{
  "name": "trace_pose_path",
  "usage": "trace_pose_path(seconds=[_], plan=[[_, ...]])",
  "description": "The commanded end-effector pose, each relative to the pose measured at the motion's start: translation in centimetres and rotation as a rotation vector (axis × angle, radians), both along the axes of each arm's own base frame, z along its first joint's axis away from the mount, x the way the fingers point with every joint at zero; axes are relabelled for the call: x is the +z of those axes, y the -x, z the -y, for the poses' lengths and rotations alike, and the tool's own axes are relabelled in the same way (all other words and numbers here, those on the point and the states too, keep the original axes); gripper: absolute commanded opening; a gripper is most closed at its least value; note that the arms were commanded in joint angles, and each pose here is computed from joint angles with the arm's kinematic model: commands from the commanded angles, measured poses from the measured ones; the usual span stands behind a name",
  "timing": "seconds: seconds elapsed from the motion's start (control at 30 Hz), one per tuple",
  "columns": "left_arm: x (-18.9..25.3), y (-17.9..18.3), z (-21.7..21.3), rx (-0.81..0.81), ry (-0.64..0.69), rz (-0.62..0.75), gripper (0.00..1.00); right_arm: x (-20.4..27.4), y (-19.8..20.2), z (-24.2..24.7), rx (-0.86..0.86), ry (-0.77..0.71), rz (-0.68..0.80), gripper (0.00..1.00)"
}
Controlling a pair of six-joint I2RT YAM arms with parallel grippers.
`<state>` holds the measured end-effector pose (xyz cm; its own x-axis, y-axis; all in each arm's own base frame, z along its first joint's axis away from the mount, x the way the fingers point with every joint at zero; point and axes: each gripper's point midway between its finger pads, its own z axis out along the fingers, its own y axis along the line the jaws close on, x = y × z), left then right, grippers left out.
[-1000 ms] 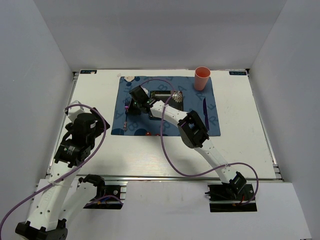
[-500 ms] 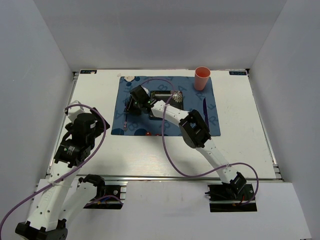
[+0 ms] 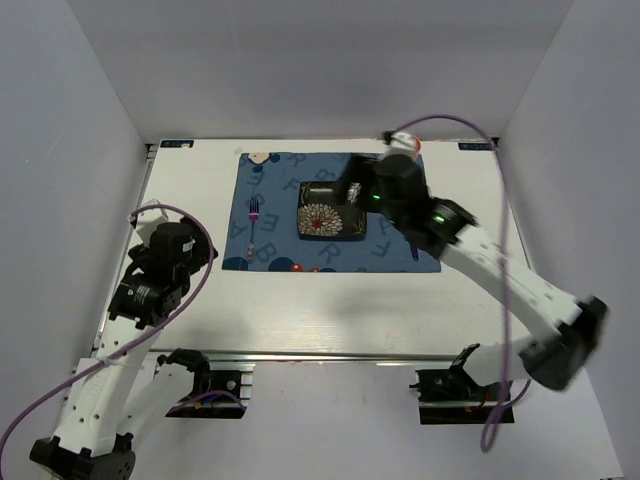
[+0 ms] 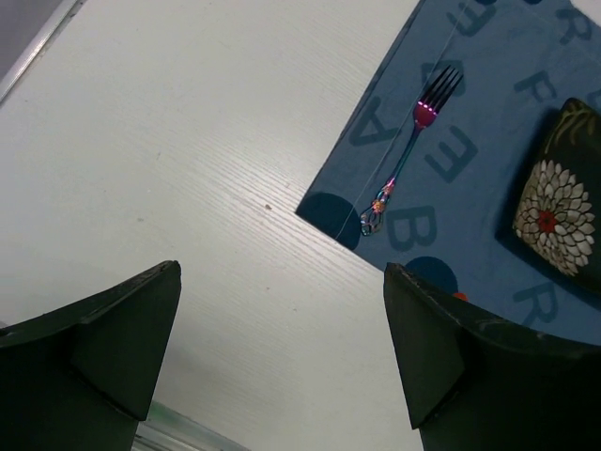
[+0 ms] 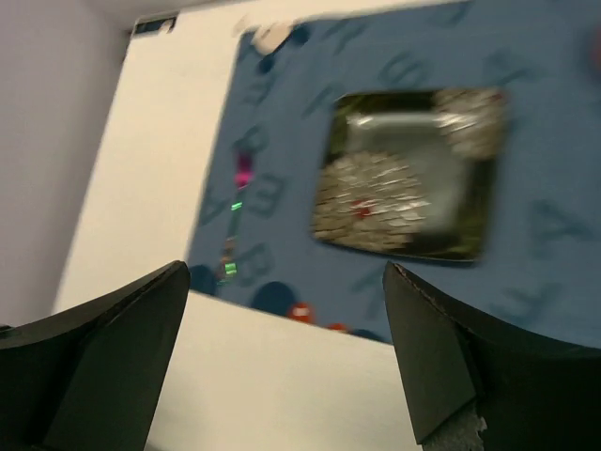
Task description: Set the dinner table for one person
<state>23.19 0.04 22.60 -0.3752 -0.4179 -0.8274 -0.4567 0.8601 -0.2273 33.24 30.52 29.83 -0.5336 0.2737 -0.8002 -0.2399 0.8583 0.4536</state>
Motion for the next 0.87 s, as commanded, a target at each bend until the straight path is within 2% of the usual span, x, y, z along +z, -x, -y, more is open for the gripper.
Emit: trace_pose_path(seconds=[0.0,0.17,0.3,0.53,0.7,0.83], plan=[[1.9,0.4,-0.5,-0.006,-0.035,-0.018,0.98,-1.4,3.4,10.3,-0.115,0.336,0.062,0.89],[3.5,0.9,0.3,-0.082,-0.046,-0.088,0.98,-1.5,10.0,19.3,-0.192,0.486,0.003,0.89],[4.0,1.6,0.7,-0.120,-0.042,-0.138,0.98,-0.7,13.9,23.6,-0.235,0.460,-0.008,0.89],[5.5,4.3,-0.2,-0.118,-0.053,-0.140,0.98,-1.0,17.5,28.0,-0.293,0.477,-0.046,0.89],[6.6,5.0,0.2,-0.155,-0.031,-0.125,0.98,0.3,18.9,29.0,-0.282,0.392,0.012,0.89],[7.0,5.1,0.2,-0.159,-0.036,-0.123,0.98,0.3,19.0,29.2,-0.287,0.387,0.011,0.89]])
